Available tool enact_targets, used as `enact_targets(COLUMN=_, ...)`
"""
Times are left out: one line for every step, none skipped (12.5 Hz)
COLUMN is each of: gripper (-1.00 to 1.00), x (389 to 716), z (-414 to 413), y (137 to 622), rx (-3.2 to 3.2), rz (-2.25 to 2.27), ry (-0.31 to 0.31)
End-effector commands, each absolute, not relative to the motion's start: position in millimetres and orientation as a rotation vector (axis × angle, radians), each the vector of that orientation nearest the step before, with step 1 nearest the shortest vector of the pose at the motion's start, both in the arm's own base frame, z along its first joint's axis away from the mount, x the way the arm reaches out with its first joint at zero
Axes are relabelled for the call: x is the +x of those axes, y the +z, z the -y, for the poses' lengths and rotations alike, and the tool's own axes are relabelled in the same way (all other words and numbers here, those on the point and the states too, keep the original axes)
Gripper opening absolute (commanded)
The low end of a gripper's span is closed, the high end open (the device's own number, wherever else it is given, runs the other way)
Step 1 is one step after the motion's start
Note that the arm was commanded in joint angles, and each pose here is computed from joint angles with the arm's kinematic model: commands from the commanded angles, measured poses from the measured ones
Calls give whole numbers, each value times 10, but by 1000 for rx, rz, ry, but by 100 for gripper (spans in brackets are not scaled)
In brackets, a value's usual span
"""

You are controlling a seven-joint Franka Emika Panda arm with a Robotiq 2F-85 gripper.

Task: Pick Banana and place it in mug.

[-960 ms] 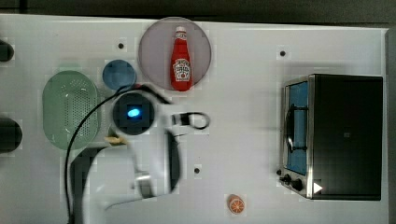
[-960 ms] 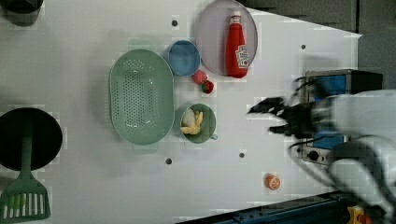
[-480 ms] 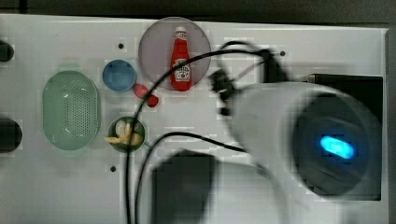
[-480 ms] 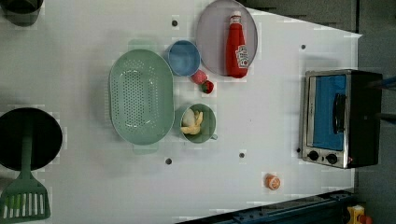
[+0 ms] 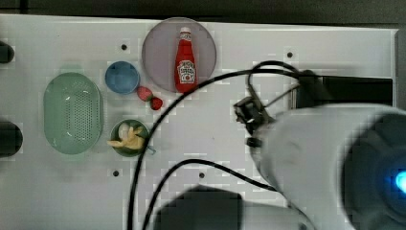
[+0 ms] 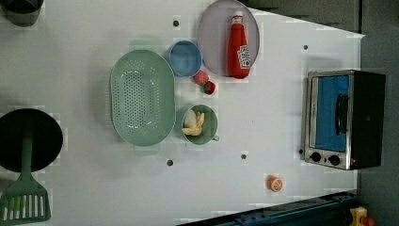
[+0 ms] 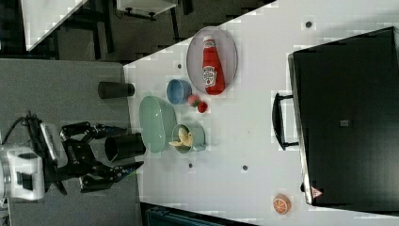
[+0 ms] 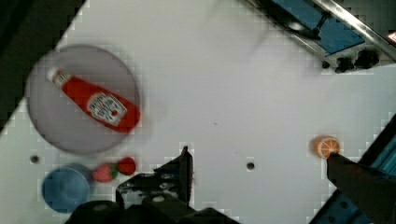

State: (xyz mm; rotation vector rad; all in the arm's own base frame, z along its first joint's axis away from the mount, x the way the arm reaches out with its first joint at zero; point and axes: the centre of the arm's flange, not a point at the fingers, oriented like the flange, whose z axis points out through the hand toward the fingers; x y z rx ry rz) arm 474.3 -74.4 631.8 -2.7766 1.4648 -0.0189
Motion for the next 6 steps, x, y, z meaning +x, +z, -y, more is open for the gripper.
enact_targets(gripper=100, x=4888, z=524, y=6038, rx=-2833, rz=-1381, ry=66)
enact_targets(gripper=100, x=4893, z=521, y=6022, rx=-2835, rz=-1381, ry=71)
enact_targets(gripper=100, x=4895, z=520, y=6004, rx=-2836, rz=-1381, ry=77)
enact_targets(gripper=100, x=4897, z=520, y=5991, rx=-2837, rz=-1381, ry=81)
enact_targets(gripper=100, x=4900, z=520, y=5985, rx=-2837, rz=-1382, ry=82)
enact_targets(gripper=100, x=4903, z=520, y=5981, rx=-2837, rz=-1382, ry=84)
